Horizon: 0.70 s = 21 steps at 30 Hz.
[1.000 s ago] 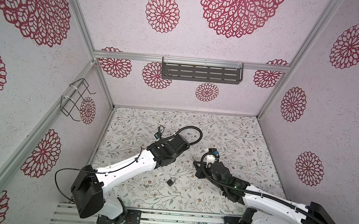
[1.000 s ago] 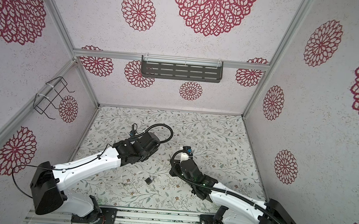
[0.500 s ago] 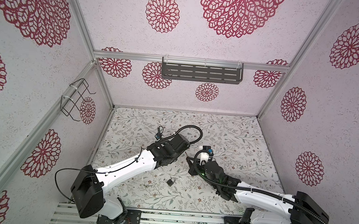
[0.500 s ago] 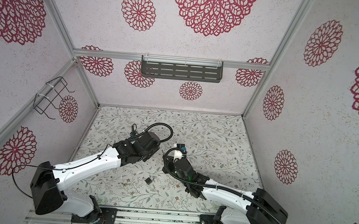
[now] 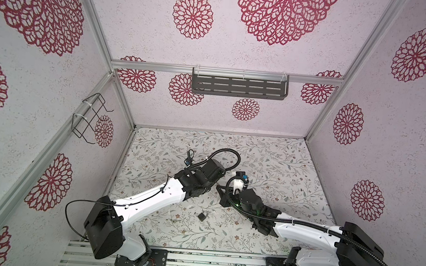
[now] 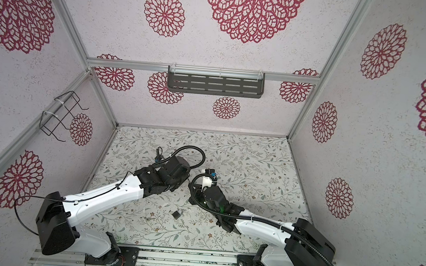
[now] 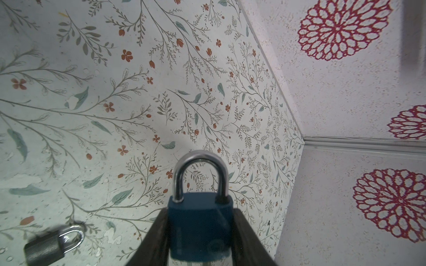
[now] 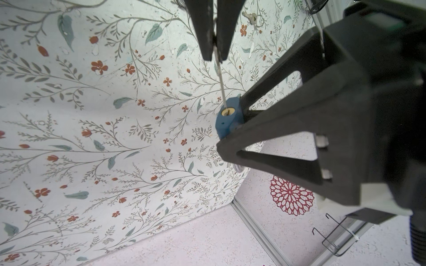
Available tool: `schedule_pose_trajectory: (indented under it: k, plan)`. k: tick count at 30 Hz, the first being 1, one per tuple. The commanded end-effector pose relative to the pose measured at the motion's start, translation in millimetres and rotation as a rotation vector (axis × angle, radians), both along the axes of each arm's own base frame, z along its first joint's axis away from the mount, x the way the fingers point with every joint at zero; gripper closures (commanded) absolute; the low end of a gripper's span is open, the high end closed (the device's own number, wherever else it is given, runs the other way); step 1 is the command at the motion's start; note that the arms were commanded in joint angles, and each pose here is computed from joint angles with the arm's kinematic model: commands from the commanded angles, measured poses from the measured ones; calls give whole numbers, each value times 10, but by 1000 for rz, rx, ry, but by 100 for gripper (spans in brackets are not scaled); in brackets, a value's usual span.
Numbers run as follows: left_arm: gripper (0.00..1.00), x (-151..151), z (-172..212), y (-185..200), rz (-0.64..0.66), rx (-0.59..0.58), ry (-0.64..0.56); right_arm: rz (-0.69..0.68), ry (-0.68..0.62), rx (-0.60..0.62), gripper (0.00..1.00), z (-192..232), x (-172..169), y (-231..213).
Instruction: Unlock with the key
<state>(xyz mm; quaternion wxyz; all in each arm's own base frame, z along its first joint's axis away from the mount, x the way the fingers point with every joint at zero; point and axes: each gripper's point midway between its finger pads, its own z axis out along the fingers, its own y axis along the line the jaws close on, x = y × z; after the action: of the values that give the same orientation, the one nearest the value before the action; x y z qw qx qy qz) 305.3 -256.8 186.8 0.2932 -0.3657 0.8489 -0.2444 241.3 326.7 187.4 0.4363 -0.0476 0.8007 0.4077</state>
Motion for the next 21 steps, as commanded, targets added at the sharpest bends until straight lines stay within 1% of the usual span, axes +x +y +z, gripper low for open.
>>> schedule_pose_trajectory:
  k: [1,9,12,16,21]
  plan:
    - [93,-20,102,-39,-12,-33,-30,14,-44,52,100,251,45,97]
    - [93,-37,99,-33,-12,-44,-32,5,-20,49,100,188,105,117]
    - [93,-43,91,2,-4,-33,-33,10,-25,51,100,187,98,111]
    - [94,-34,132,2,-2,-45,-46,10,-23,36,100,151,88,92]
    - [94,-32,115,-44,-14,-55,-39,27,-40,48,100,219,88,129]
